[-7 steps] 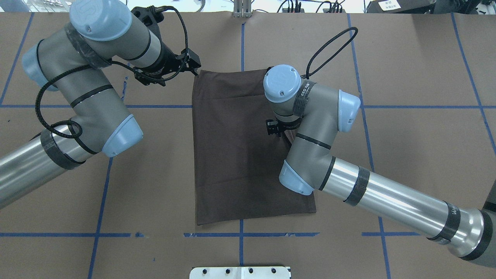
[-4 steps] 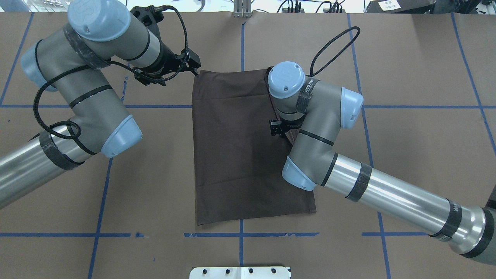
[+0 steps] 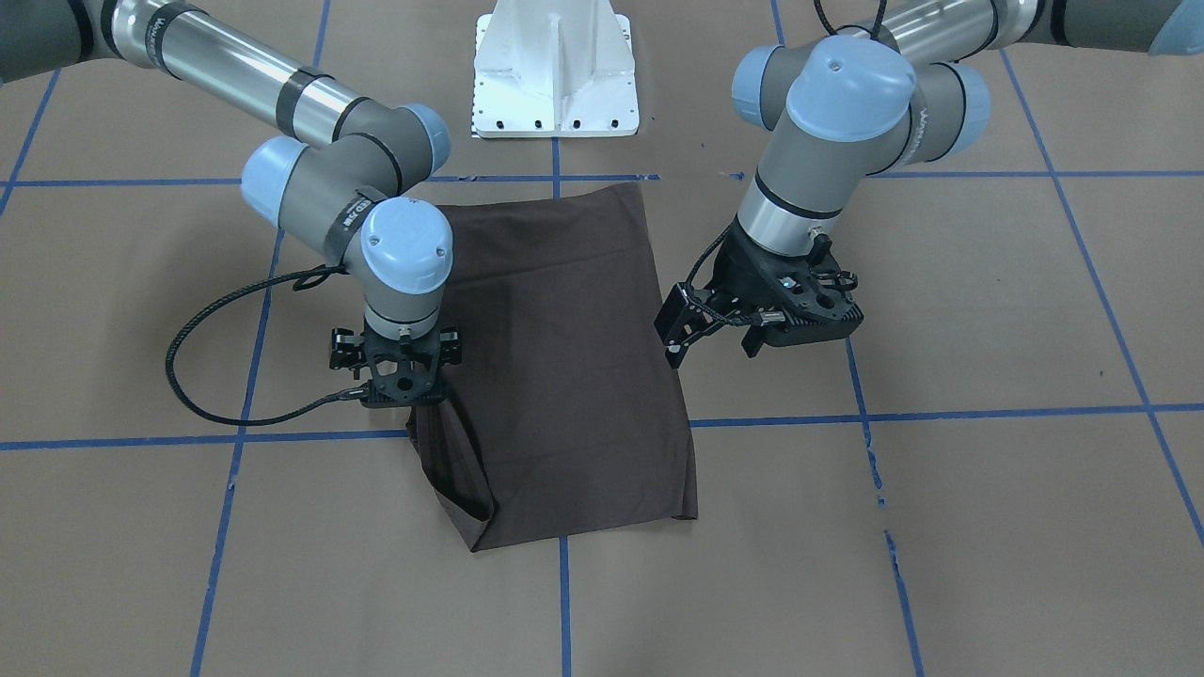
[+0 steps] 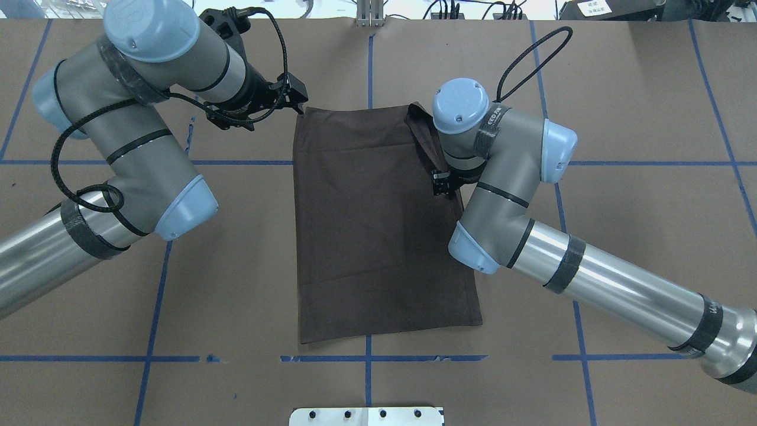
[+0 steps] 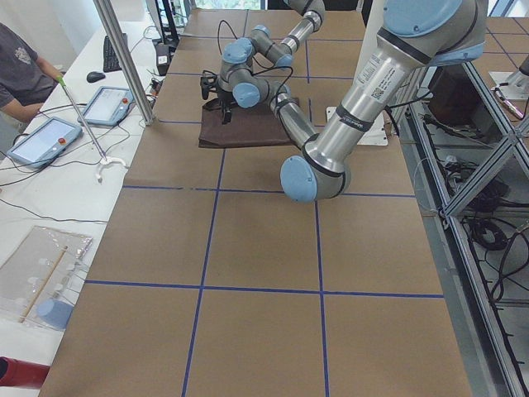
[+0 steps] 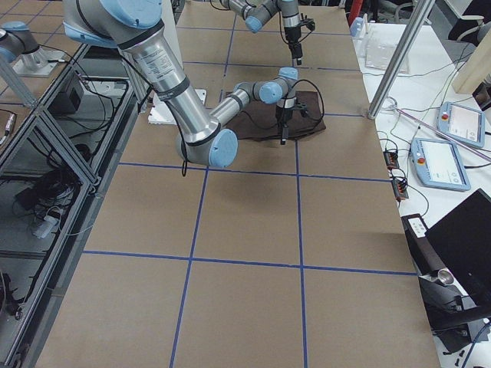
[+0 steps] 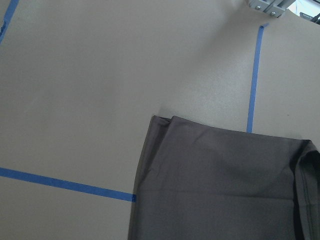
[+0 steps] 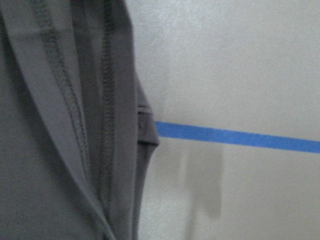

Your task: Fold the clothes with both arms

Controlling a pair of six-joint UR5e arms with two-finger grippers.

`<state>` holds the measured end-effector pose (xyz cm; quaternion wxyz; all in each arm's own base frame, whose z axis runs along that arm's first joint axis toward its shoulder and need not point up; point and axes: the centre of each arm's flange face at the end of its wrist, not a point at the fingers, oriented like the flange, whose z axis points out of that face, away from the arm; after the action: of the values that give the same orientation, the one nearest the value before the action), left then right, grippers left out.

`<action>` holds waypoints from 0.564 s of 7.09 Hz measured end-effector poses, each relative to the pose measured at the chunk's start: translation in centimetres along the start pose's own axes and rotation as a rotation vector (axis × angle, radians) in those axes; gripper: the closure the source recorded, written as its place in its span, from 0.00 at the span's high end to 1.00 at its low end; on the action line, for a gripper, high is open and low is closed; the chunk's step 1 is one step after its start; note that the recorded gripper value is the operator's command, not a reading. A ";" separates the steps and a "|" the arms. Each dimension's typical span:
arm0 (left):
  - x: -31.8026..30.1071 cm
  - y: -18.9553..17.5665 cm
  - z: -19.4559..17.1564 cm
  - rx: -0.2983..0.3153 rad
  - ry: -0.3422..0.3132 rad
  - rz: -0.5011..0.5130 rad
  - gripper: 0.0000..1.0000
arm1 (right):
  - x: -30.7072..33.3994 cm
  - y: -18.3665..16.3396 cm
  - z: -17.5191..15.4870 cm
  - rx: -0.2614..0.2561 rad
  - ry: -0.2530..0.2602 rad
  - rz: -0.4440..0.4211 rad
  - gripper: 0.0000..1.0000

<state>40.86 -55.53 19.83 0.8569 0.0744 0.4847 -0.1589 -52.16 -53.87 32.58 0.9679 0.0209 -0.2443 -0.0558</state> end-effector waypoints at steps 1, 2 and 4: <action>0.2 0.0 -0.1 0.001 0.003 -0.001 1.00 | 1.8 -0.9 0.0 0.006 0.006 -0.007 1.00; 0.3 0.1 -0.3 0.001 0.006 -0.001 1.00 | 3.3 -1.7 -0.4 0.010 0.000 -0.006 1.00; 0.4 0.4 -1.0 0.003 0.018 -0.001 1.00 | 3.5 -3.7 -3.6 0.041 -0.083 0.002 1.00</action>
<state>40.42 -55.01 18.94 0.8523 0.0770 0.4922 -0.1592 -47.71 -57.87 30.83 0.9563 0.0381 -0.2854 -0.0509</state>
